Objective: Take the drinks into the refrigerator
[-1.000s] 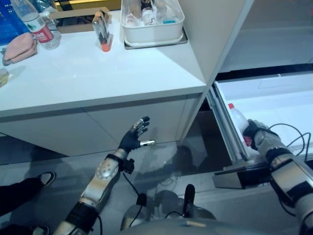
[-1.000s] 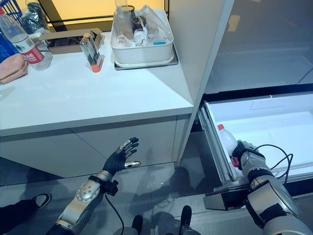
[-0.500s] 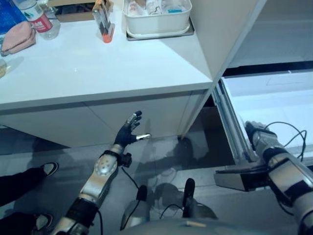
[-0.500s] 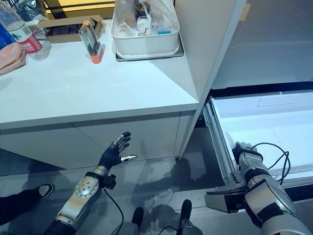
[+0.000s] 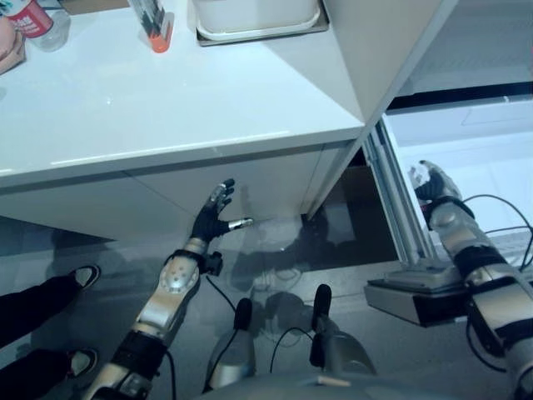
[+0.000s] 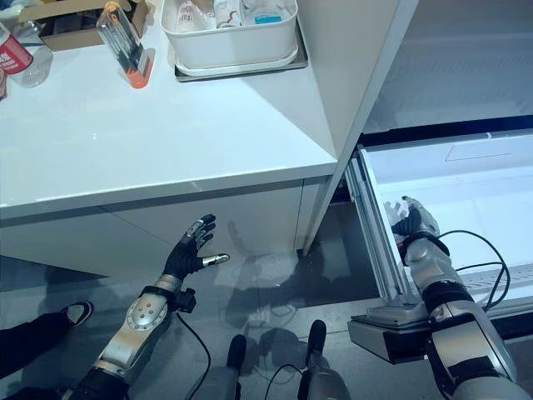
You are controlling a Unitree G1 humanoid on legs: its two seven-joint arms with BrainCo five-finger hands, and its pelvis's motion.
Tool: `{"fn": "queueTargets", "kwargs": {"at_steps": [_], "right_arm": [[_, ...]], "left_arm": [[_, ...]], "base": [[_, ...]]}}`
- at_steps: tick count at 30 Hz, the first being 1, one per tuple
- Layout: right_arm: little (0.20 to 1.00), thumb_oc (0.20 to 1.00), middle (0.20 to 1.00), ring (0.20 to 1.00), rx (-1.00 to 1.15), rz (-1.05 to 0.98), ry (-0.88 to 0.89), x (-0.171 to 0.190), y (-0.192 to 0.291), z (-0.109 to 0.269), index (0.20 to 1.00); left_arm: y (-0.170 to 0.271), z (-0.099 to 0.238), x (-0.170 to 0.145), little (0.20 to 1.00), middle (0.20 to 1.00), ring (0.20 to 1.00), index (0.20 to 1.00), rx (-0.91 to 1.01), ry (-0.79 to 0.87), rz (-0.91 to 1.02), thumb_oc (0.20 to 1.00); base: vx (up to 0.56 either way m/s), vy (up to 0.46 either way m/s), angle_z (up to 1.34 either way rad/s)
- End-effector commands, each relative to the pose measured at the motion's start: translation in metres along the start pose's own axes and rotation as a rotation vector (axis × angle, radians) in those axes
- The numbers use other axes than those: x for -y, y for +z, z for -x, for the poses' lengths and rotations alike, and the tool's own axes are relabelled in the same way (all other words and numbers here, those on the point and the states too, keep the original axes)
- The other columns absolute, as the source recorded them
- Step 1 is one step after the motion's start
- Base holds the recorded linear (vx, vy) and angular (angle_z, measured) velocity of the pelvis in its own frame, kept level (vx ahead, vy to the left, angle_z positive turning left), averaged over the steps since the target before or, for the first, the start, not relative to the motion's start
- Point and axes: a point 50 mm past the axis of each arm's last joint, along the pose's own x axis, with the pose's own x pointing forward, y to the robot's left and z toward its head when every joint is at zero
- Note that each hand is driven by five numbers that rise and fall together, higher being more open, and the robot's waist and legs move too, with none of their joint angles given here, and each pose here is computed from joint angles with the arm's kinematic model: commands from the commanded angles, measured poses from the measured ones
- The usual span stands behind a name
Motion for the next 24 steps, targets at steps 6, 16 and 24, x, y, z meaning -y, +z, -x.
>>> {"fn": "queueTargets", "kwargs": {"at_steps": [6,16,24], "right_arm": [[1.000,1.000,1.000,1.000,0.170,-0.472,0.075,-0.033,0.006,0.049,1.000],[1.000,1.000,1.000,1.000,0.330,-0.598,-0.105,0.034,-0.004,0.085,1.000],[1.000,1.000,1.000,1.000,0.234,-0.520,-0.349,0.083,-0.041,0.088,1.000]], "left_arm": [[0.021,-0.004,-0.012,1.000,1.000,1.000,1.000,0.126,0.000,-0.062,1.000],[0.014,0.009,-0.014,1.000,1.000,1.000,1.000,0.094,-0.100,-0.100,1.000],[0.034,0.006,0.006,1.000,1.000,1.000,1.000,0.183,-0.302,-0.182,1.000]], "base": [[0.00,-0.005,-0.02],[0.03,-0.013,-0.05],[0.05,0.010,-0.19]]}}
